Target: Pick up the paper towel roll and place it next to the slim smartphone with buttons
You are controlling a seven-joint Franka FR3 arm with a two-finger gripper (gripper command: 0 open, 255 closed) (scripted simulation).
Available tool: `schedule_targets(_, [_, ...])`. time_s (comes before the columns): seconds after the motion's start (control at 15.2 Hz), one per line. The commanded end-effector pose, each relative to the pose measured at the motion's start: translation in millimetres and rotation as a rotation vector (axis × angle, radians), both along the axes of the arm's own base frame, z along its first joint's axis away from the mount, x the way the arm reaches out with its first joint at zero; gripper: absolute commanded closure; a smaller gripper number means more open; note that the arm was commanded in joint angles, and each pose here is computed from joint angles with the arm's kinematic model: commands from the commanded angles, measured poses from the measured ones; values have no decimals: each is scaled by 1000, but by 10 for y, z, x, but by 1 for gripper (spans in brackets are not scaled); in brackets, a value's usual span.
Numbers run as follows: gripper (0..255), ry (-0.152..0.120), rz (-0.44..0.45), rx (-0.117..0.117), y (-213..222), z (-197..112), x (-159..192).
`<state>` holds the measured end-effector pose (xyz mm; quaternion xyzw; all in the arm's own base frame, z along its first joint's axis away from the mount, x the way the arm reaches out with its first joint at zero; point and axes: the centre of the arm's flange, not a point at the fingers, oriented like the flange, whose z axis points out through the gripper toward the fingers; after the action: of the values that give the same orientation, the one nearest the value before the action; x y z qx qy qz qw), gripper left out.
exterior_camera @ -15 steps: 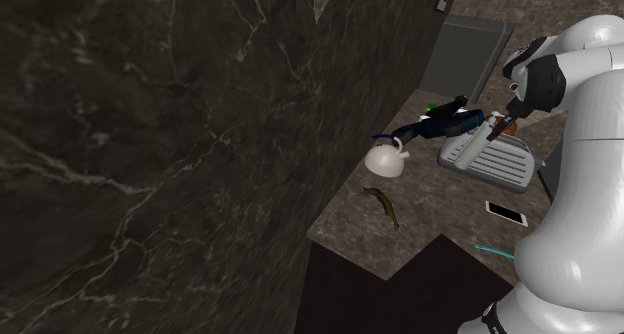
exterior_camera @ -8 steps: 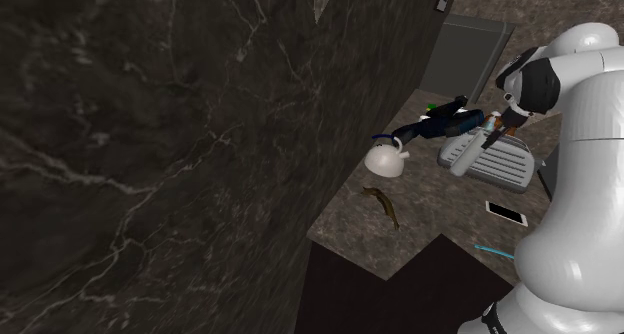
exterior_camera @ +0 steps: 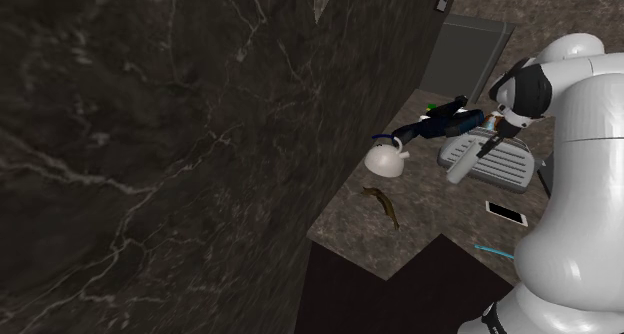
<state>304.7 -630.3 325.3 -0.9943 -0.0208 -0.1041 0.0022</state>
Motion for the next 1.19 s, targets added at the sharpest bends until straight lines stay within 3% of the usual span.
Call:
schedule_targets(0.0, [255,0,0,0,8,-94,4])
schedule_targets(0.53, [255,0,0,0,8,-513,4])
schedule_targets(1.06, [255,0,0,0,8,-513,4])
schedule_targets(1.12, [0,0,0,0,8,-513,4])
